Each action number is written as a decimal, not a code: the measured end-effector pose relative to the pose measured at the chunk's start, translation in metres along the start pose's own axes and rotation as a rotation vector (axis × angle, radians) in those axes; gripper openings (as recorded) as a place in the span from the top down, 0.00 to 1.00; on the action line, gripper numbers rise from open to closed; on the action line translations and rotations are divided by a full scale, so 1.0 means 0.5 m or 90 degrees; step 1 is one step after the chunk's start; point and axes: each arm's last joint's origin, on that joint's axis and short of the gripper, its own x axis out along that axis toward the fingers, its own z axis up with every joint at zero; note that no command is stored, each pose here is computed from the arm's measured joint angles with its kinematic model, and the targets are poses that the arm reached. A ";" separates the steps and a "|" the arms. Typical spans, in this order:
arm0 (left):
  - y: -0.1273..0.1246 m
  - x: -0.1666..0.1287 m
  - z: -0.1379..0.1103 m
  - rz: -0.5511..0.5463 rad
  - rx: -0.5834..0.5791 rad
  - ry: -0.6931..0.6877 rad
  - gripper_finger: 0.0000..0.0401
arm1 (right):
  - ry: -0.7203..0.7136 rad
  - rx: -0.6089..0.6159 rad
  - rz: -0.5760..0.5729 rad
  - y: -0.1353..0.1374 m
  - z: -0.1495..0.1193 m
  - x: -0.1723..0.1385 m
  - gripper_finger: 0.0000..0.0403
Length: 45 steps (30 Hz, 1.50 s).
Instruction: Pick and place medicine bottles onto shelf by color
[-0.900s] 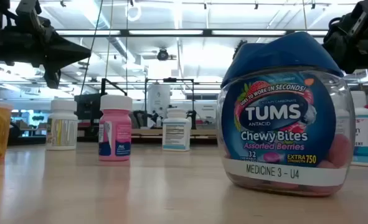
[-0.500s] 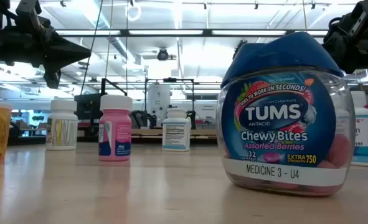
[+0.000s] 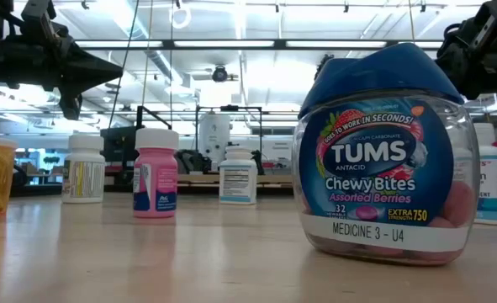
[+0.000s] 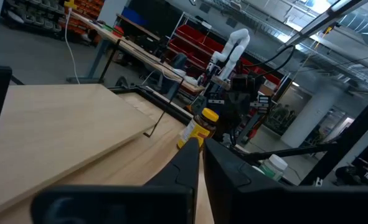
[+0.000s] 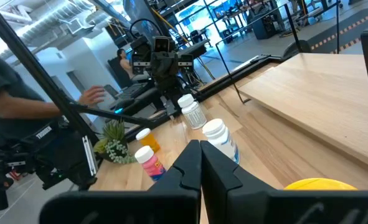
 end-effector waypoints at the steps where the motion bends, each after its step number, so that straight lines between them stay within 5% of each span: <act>1: 0.000 0.000 0.000 0.000 0.000 0.000 0.94 | 0.000 0.000 0.000 0.000 0.000 0.000 0.99; 42: 0.000 0.000 0.000 0.000 0.000 0.000 0.94 | 0.000 0.000 0.000 0.000 0.000 0.000 0.99; 45: -0.002 0.000 0.007 -0.003 -0.054 -0.023 0.93 | 0.000 0.000 0.000 0.000 0.000 0.000 0.99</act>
